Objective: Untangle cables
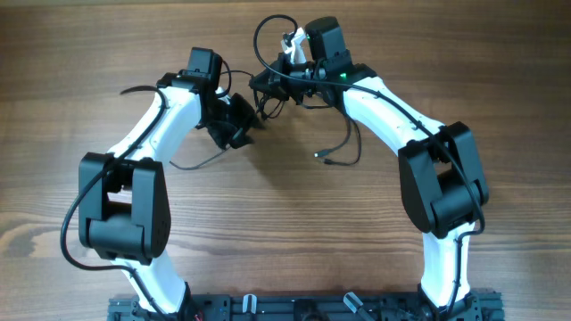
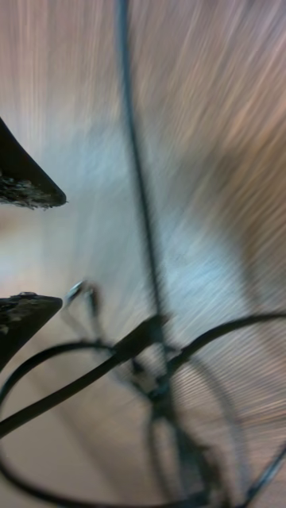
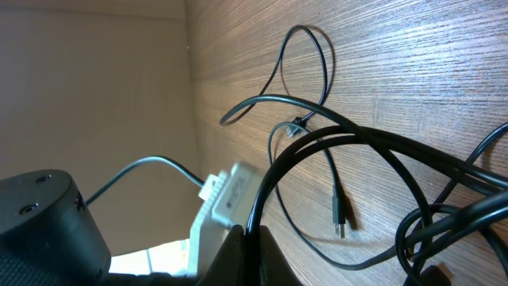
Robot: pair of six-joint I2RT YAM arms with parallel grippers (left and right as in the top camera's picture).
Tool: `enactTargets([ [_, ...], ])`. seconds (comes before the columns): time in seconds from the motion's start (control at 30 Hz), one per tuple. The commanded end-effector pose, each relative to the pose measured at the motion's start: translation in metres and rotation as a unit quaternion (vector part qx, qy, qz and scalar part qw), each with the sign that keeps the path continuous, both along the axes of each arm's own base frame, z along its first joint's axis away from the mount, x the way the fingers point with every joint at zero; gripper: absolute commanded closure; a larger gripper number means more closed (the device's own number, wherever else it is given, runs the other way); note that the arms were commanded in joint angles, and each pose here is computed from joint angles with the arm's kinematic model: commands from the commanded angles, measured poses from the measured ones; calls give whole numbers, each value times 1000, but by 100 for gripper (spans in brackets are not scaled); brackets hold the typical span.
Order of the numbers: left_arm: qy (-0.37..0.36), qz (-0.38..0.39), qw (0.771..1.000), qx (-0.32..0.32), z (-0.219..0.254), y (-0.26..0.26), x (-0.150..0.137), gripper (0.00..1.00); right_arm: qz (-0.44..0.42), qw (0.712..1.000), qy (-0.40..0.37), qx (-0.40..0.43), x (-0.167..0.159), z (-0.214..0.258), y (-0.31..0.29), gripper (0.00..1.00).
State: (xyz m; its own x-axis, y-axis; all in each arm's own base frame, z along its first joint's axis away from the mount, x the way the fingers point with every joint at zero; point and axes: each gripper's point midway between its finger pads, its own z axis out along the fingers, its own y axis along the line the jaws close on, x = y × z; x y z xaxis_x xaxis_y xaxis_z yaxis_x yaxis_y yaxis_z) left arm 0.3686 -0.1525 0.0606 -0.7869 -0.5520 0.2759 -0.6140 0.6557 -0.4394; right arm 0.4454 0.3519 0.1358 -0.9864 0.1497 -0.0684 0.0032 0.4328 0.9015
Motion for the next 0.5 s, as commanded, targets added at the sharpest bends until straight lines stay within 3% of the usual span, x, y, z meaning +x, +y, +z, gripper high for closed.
enactTargets([
  [0.0,-22,15,991,130,-19,42,9,62,26,999,3,23,-4,6,-4,96],
  [0.13,-28,22,986,165,-22,54,11,65,55,997,17,56,-9,16,-12,95],
  [0.23,-27,22,986,165,-22,54,11,65,74,994,26,80,-12,23,-21,89],
  [0.27,-25,21,986,165,-22,54,10,62,80,992,30,89,-12,26,-26,85],
  [0.33,-24,15,986,167,-22,55,8,47,78,992,35,94,-10,27,-34,84],
  [0.47,-39,-18,985,167,-22,54,9,45,61,995,29,76,-2,18,-49,85],
])
